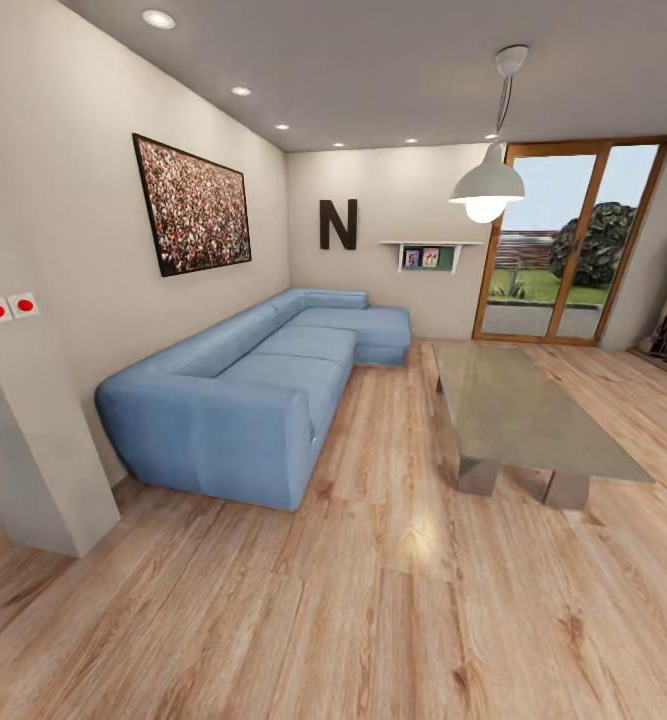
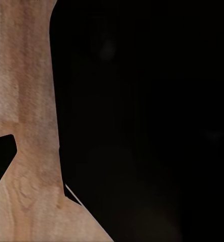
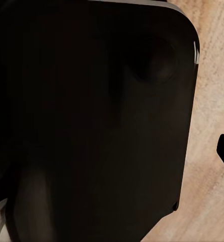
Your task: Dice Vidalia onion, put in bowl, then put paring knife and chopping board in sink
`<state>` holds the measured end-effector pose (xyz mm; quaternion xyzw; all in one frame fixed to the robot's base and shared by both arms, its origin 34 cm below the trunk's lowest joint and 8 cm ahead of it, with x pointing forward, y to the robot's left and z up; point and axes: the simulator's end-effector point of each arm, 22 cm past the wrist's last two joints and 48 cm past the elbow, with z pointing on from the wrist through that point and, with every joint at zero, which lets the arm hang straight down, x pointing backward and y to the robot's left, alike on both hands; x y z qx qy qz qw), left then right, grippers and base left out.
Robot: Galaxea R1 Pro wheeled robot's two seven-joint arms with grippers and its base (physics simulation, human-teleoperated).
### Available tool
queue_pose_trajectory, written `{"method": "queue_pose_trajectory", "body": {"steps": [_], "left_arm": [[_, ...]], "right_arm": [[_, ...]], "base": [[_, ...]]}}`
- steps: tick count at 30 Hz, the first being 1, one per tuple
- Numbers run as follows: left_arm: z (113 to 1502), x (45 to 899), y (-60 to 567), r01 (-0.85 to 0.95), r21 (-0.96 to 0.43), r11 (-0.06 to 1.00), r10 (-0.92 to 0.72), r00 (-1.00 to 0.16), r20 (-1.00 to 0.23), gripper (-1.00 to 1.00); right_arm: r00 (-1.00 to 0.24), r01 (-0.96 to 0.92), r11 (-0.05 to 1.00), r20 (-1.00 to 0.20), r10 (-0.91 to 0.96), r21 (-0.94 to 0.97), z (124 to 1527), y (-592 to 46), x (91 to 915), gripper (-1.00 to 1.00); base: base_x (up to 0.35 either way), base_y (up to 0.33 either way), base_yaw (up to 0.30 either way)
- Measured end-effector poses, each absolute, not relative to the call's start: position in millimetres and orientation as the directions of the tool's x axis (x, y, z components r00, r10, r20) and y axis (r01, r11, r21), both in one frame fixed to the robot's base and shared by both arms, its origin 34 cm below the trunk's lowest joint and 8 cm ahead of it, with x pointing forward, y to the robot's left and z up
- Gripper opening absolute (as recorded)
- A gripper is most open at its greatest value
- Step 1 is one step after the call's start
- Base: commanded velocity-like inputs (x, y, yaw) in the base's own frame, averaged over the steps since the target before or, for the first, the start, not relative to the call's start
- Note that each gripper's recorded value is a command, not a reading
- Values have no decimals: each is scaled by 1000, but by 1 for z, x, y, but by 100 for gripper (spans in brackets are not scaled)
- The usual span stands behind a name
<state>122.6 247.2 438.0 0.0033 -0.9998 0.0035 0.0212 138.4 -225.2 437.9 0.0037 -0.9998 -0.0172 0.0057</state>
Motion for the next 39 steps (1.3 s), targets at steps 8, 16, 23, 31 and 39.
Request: {"method": "queue_pose_trajectory", "body": {"steps": [8, 16, 23, 31, 39], "left_arm": [[438, 123, 248, -7, -6, 1000, -6, -999, 42, 100], [438, 124, 247, -9, -7, 1000, -8, -999, 40, 100], [438, 148, 247, -11, -7, 1000, -11, -1000, -11, 100], [441, 203, 248, -12, -7, 1000, -13, -992, -125, 100], [459, 284, 249, -11, -7, 1000, -13, -956, -295, 100]], "right_arm": [[-1000, -4, 999, 12, -4, 32, 438, -227, 138, 100], [-1000, 8, 999, -4, 8, 35, 438, -225, 143, 100], [-999, 6, 998, -52, 9, 58, 439, -208, 154, 100], [-990, 5, 999, -141, 12, 53, 441, -211, 179, 100], [-909, 5, 999, -415, 25, 48, 461, -215, 269, 100]], "base": [[0, 0, 0], [0, 0, 0], [0, 0, 0], [0, 0, 0], [0, 0, 0]]}}
